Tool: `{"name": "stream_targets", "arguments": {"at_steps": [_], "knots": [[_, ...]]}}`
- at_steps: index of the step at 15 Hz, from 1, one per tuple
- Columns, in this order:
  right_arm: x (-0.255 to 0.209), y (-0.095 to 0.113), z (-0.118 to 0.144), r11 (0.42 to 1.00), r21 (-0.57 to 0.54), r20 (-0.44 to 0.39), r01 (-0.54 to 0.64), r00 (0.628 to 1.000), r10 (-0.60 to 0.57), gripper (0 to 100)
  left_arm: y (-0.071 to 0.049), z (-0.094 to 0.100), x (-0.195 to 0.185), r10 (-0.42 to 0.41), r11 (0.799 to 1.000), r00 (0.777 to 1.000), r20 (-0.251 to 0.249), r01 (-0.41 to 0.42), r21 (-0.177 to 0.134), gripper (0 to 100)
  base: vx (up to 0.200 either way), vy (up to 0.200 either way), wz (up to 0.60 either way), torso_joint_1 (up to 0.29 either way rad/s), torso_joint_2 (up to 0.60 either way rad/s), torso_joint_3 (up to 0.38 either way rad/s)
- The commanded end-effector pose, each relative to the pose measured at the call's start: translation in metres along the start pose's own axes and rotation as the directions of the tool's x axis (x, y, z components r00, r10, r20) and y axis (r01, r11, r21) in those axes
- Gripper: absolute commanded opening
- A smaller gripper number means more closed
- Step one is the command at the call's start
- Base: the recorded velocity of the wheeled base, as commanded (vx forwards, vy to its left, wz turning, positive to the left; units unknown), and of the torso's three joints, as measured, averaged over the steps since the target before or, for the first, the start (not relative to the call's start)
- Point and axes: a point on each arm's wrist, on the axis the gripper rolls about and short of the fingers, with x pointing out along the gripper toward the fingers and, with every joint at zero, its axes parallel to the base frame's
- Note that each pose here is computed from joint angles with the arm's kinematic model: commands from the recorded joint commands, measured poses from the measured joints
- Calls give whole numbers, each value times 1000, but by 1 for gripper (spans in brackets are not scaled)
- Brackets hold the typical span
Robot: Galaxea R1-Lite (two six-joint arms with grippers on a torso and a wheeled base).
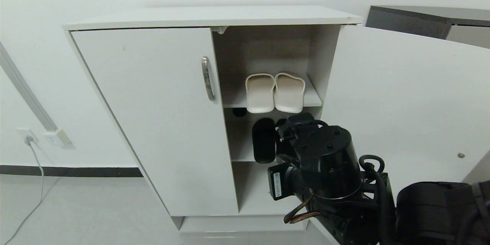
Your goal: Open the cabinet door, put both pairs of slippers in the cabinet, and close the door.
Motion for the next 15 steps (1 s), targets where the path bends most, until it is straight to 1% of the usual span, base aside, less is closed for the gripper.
{"name": "stream_targets", "arguments": {"at_steps": [1, 7, 8, 9, 15], "knots": [[1, 0, -3, 1000, -5, -8, 2, 1000, -2, 0, 0, 0, 0, 0, 1000, 1000, -1, 0, 1, 0, -200, 0, 0, 7, 7, 7], [1, -4, -11, 1000, -6, 22, -29, 999, 29, 0, 0, 0, 0, 1, 1000, 1000, -1, -1, 1, 0, -200, 0, 0, 3, 2, 3], [0, -7, -16, 999, -35, 12, -27, 1000, 28, 0, 0, 0, 0, 1, 1000, 1000, -1, -1, 1, 0, 0, 0, 0, 0, 0, 0], [0, -8, -18, 999, -41, 12, -27, 1000, 28, 0, 0, 0, 0, 1, 1000, 1000, -1, -1, 1, 0, 0, 0, 0, 0, 0, 0], [0, -8, -22, 998, -52, 7, -36, 999, 36, 0, 0, 0, 0, 3, 1000, 1000, -1, -3, -1, 0, 0, 0, 0, 0, 0, 0]]}}
